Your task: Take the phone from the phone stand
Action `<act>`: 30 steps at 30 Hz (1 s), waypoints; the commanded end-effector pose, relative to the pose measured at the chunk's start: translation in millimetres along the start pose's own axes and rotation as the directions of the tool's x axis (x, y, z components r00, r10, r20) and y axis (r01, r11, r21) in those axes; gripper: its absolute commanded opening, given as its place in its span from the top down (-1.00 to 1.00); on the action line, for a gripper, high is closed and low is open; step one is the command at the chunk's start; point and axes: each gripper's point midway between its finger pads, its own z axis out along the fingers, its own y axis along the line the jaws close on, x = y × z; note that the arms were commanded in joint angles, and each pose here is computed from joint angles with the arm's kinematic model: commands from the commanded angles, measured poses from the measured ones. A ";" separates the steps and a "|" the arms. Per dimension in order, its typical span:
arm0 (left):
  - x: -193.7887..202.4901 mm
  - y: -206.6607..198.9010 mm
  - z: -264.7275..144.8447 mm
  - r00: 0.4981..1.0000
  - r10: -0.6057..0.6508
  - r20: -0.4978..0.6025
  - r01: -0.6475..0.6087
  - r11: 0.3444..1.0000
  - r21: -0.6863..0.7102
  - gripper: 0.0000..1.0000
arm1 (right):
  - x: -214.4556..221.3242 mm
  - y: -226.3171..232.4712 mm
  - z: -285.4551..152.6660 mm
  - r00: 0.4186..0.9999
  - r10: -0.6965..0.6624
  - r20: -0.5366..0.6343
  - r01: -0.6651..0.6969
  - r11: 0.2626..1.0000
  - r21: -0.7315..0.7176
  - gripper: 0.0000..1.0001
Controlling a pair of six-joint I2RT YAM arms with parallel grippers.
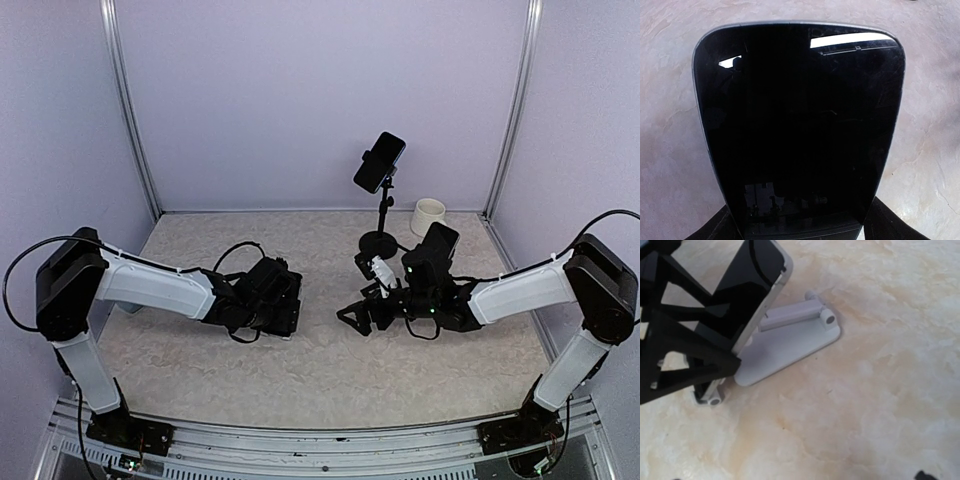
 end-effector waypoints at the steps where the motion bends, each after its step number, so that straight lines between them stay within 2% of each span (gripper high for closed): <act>1: -2.0 2.1 1.2 1.000 -0.003 0.000 0.003 0.999 -0.034 -0.42 | -9.0 -3.0 -7.0 0.999 -0.001 0.038 0.001 1.000 0.017 -1.00; 9: -21.3 -3.3 -14.9 0.999 -0.013 0.043 0.013 1.000 0.000 -0.16 | -9.1 -3.8 -6.2 0.999 -0.002 0.037 0.002 1.000 0.019 -1.00; 14: -32.3 -8.0 -23.2 0.998 -0.016 0.063 0.015 1.000 0.022 -0.09 | -9.4 -2.7 -5.7 0.999 -0.001 0.038 0.001 1.000 0.013 -1.00; 25: -58.7 -6.3 -43.0 0.993 -0.054 0.108 0.044 0.994 0.101 -0.02 | -9.8 -2.1 -5.9 0.999 -0.001 0.044 0.000 1.000 0.009 -1.00; 30: -72.0 24.1 -53.3 0.989 -0.092 0.116 0.081 0.992 0.092 0.00 | -9.7 -1.3 -6.0 0.999 -0.003 0.043 0.002 1.000 0.004 -1.00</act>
